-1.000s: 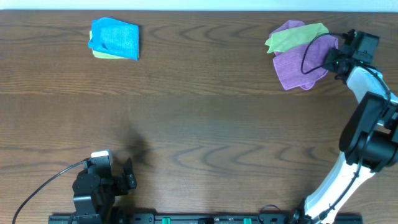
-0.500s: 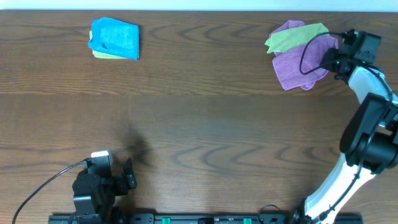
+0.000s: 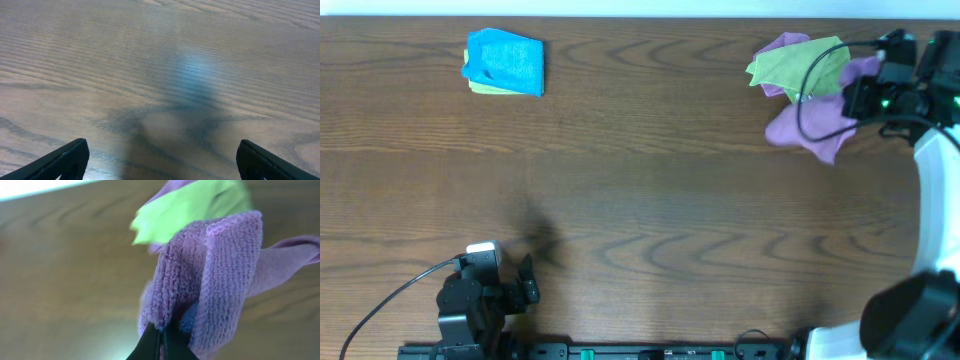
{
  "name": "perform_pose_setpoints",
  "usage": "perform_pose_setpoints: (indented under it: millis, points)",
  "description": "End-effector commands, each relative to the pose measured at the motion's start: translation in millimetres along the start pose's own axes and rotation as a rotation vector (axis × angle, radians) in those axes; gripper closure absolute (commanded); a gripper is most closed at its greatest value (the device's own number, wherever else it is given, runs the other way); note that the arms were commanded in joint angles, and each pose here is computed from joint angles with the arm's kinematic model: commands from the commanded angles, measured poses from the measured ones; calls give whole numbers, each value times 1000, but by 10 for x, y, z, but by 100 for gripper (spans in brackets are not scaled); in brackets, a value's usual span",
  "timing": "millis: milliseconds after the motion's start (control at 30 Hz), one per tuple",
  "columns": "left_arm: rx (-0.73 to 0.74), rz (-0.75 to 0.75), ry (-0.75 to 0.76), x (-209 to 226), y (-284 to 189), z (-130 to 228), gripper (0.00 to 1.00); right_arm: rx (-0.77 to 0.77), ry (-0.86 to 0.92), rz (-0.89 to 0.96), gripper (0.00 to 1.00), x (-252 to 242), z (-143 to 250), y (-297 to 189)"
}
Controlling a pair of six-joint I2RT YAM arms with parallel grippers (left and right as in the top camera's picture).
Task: Fold the cloth
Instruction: 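Drag the purple cloth with the right gripper toward table center and release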
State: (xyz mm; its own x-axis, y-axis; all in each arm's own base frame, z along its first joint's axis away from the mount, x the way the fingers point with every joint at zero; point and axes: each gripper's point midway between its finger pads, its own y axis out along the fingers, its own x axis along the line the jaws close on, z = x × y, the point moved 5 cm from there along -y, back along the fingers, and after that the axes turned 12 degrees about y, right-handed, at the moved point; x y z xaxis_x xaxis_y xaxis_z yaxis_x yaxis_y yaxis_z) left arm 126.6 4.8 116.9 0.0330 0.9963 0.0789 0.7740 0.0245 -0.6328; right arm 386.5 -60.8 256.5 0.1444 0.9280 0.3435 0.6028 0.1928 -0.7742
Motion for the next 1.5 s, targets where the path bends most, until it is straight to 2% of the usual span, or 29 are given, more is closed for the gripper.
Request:
perform_pose_setpoints:
  millis: [0,233,500,700,867,967,1133,1267,1367,1400,1433,1467]
  points:
    - [68,-10,14,3,46,158,5,39,-121,-59,99,369,179,-221]
    - [68,-10,13,3,46,158,4,183,-212,-117,99,852,774,-717]
    - [68,-10,14,3,46,158,5,338,-342,-206,99,1145,1465,-1269]
    - [68,-10,14,3,46,158,4,418,-454,-379,98,1508,1793,-1385]
    - [68,-10,14,3,46,158,5,459,-526,-454,99,1748,1937,-1381]
    - [68,-10,14,3,46,158,5,481,-556,-455,99,1819,1972,-1308]
    - [68,-10,14,3,46,157,5,450,-562,-310,99,1740,1783,-884]
    - [68,-10,14,3,46,158,4,349,-534,-143,99,1559,1404,-278]
    - [68,-10,14,3,46,158,5,281,-415,-51,98,1305,1040,196]
    - [68,-10,14,3,46,157,5,255,-370,-35,87,1203,915,339]
    - [68,-10,13,3,46,157,5,235,-338,-24,50,1120,824,433]
    - [68,-10,14,3,46,158,5,219,-312,-22,23,1042,748,518]
